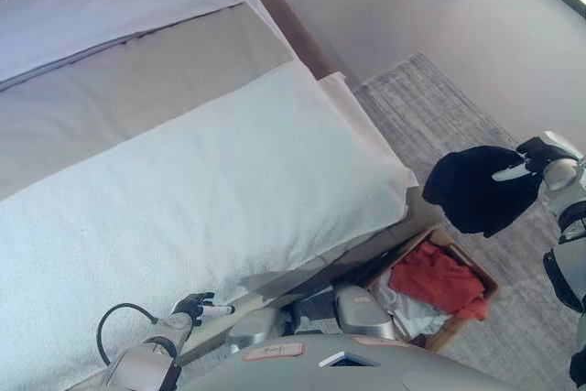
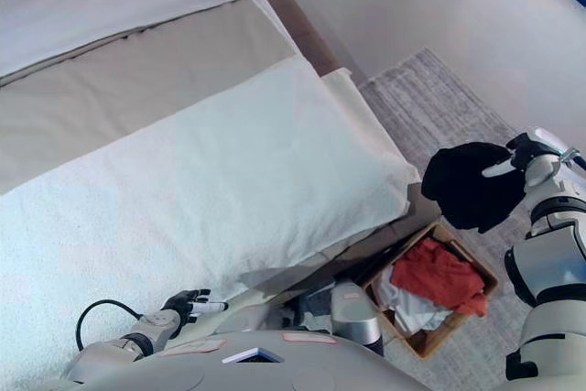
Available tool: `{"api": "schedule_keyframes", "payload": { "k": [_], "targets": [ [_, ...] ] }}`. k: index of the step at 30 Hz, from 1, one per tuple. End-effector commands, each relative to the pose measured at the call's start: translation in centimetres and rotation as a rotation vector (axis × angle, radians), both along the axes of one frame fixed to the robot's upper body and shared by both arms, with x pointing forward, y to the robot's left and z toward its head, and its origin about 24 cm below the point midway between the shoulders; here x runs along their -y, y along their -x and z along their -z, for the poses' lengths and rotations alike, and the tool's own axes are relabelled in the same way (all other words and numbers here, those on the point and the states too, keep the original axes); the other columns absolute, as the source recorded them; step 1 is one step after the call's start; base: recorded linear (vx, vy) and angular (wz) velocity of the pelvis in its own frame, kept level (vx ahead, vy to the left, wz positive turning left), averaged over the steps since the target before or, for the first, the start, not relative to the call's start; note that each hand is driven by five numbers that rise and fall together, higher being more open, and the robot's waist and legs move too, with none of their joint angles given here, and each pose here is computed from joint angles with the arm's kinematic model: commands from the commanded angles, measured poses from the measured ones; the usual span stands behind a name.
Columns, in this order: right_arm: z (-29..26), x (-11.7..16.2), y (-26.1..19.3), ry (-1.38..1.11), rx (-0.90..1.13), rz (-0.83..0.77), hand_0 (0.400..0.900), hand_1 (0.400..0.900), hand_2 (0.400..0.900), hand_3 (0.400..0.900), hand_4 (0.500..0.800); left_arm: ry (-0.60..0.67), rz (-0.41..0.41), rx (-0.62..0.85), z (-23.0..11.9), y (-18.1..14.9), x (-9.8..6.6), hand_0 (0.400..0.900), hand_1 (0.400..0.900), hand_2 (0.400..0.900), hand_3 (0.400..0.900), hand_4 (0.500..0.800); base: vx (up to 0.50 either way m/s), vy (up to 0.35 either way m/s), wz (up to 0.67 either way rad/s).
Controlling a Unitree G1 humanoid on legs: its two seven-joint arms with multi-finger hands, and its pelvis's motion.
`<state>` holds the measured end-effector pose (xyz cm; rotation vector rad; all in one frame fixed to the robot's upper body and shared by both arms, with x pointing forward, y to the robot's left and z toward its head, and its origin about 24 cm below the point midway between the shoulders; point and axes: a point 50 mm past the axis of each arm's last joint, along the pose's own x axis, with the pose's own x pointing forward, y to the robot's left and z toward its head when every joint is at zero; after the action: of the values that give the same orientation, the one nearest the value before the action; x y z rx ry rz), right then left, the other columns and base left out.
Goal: Put the clothes on the bed into the basket.
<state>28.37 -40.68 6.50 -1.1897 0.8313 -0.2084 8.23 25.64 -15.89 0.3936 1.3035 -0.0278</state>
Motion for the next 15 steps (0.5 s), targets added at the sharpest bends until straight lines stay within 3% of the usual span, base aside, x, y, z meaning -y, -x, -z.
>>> {"api": "schedule_keyframes", "payload": {
  "k": [1, 15],
  "targets": [
    [-3.6, 3.9, 2.1, 0.104, 0.077, 0.128, 0.4, 0.4, 0.4, 0.4, 0.5, -0.079, 0.013, -0.073, -0.5, 1.9, -2.6, 0.9, 0.9, 0.9, 0.9, 0.8, 0.007, -0.025, 0.09],
    [2.5, 5.4, 9.1, -0.015, -0.095, 0.314, 0.4, 0.4, 0.4, 0.4, 0.5, -0.113, 0.007, -0.097, -1.0, 1.8, -3.9, 0.9, 0.9, 0.9, 0.9, 0.8, 0.011, -0.019, 0.1]
  ]
}}
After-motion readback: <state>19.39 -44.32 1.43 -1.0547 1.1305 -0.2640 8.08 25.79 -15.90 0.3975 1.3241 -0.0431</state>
